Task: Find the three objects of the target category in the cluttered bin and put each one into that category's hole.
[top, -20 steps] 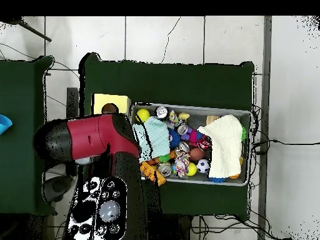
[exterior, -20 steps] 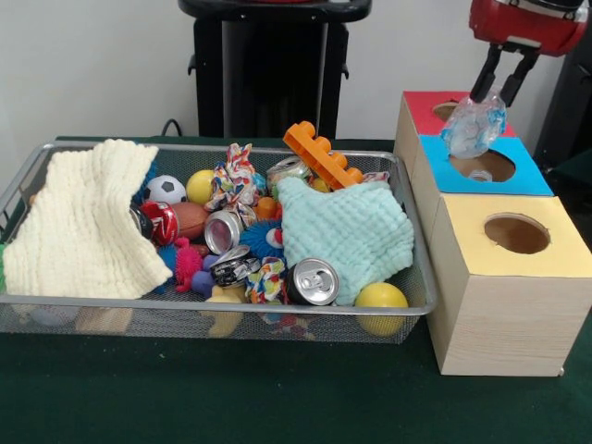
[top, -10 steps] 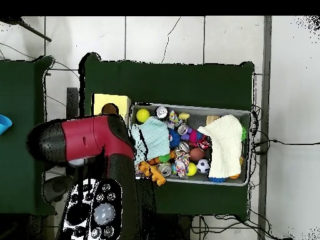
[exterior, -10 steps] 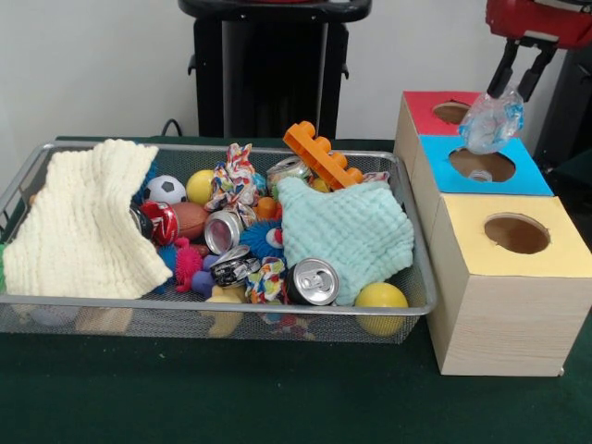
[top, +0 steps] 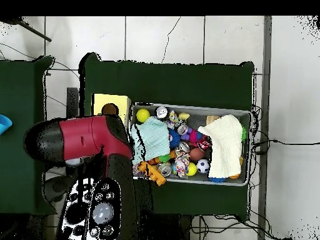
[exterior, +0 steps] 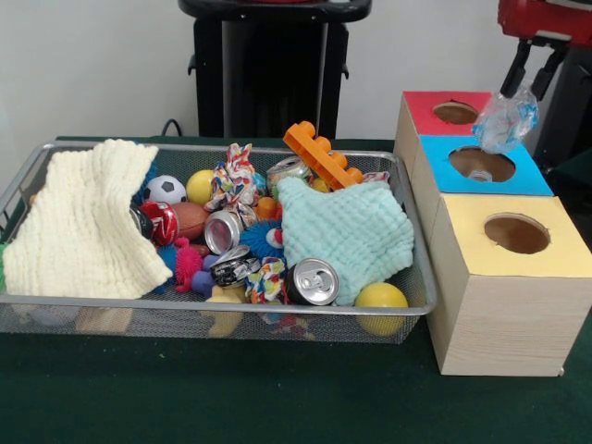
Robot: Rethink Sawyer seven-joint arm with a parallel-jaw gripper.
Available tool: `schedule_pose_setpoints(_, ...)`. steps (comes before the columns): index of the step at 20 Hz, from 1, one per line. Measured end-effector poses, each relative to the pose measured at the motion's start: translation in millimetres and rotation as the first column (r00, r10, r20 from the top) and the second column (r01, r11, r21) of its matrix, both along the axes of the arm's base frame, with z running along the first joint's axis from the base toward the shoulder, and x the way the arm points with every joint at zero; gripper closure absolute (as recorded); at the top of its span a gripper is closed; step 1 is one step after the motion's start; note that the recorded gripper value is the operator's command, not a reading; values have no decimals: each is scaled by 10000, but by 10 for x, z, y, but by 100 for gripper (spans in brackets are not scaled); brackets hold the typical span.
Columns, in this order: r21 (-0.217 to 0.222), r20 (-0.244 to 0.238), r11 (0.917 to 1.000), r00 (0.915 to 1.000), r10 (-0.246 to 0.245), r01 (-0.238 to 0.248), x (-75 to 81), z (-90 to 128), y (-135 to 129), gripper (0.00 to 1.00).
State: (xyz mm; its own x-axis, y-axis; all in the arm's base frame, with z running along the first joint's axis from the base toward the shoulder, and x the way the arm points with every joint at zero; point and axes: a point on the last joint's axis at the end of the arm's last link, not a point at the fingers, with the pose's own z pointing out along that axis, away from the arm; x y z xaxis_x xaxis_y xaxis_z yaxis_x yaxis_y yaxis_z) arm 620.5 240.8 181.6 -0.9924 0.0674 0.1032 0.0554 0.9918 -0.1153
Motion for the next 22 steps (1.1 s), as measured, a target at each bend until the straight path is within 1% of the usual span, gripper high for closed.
schedule_pose_setpoints(8,70,-50,10000,10000,-71,71,-3,-11,12,100)
schedule_pose_setpoints(22,-20,-136,9999,9998,-145,145,-36,-38,-44,100)
